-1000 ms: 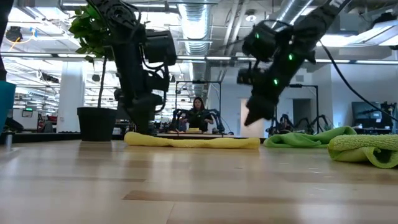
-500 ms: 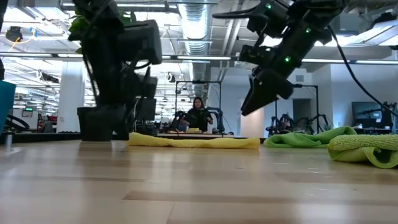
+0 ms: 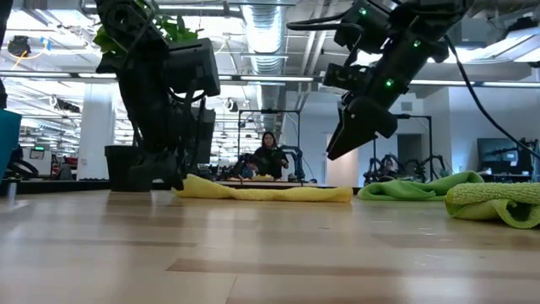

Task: Fold microfiber towels
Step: Fold the yellow microfiber towel

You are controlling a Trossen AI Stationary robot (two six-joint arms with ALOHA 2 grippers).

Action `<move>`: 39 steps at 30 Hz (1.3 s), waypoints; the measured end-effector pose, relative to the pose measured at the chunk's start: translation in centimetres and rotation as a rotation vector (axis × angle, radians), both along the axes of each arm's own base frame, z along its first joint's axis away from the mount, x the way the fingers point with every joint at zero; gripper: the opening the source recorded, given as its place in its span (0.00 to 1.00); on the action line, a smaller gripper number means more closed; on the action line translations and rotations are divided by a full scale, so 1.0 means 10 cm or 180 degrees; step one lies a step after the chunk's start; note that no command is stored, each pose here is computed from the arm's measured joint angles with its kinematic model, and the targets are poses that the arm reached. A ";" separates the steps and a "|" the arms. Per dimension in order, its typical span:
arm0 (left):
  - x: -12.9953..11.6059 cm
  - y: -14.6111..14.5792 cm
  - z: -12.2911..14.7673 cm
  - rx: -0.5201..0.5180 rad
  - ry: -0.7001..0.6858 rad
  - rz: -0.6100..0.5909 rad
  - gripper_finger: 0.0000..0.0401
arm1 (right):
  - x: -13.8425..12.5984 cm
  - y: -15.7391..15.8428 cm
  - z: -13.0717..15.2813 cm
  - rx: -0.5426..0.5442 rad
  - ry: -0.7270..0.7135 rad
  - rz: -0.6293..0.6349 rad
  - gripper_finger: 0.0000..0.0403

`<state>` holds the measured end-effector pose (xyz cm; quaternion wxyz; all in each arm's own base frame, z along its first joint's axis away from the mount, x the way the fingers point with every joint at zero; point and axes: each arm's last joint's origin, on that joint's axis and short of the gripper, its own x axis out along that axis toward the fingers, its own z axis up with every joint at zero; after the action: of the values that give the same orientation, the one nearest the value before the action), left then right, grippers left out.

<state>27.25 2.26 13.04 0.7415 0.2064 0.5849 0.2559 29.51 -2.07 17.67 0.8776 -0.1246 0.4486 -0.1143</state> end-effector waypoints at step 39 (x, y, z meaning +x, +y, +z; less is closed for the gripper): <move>0.11 0.01 0.10 -0.0323 -0.0053 -0.0190 0.35 | 0.13 -0.19 -0.60 -0.0220 0.0705 0.0303 0.57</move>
<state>28.38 2.33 14.01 0.7631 0.1837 0.5845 0.2054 30.81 -3.96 11.71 0.8223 -0.1877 0.5322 -0.0734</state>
